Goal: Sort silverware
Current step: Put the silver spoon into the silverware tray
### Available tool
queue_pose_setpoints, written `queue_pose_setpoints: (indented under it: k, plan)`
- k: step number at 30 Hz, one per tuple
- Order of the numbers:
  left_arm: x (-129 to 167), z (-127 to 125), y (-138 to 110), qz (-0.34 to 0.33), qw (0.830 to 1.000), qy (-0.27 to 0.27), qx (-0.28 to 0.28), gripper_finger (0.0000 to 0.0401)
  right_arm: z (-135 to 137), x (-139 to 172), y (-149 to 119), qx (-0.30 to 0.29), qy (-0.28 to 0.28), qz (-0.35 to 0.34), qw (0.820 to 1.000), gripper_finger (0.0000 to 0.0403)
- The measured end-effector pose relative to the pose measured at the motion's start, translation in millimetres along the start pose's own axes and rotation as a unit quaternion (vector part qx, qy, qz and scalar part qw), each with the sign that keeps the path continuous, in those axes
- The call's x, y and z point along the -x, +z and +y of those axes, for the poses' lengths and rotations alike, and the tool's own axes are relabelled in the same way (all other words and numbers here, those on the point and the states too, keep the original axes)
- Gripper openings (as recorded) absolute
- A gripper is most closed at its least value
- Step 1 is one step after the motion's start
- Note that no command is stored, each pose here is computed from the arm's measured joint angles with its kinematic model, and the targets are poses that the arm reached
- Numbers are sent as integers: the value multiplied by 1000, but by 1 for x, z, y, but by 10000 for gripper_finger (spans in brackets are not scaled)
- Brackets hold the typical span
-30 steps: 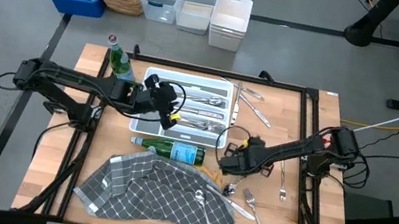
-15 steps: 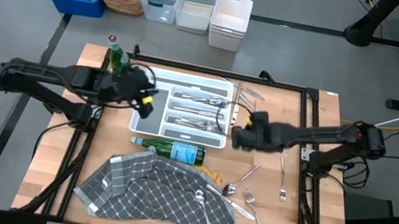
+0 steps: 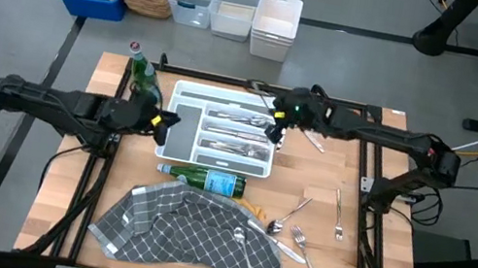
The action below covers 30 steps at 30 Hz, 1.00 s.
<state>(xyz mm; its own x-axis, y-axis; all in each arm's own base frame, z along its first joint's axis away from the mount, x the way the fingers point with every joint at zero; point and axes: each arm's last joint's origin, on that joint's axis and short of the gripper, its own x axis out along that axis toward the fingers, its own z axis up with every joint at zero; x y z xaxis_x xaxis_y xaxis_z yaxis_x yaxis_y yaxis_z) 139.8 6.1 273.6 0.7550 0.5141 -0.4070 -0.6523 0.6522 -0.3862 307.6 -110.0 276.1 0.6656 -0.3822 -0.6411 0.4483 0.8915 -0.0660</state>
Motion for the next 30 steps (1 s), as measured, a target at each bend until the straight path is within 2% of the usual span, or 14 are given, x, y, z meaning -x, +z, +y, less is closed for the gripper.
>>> queue_pose_setpoints:
  k: [3, 7, 12, 17, 24, 30]
  plan:
    - [-12, -5, -10, -27, 999, -32, 9, 86, -12, -10, 4, 69, 36, -24, 997, 1]
    - [-26, -12, -20, -59, 996, -66, 11, 86, -25, -28, 2, 122, 82, -34, 989, 1]
    - [-36, -16, -27, -68, 995, -71, 12, 86, -29, -57, -7, 167, 146, -40, 974, 1]
    - [-42, -19, -29, -65, 995, -69, 13, 86, -28, -86, -17, 226, 181, -52, 956, 2]
    - [-46, -21, -32, -63, 996, -68, 17, 86, -26, -117, -30, 298, 187, -49, 935, 2]
    - [-48, -22, -34, -57, 996, -63, 23, 86, -26, -135, -29, 303, 184, -43, 934, 2]
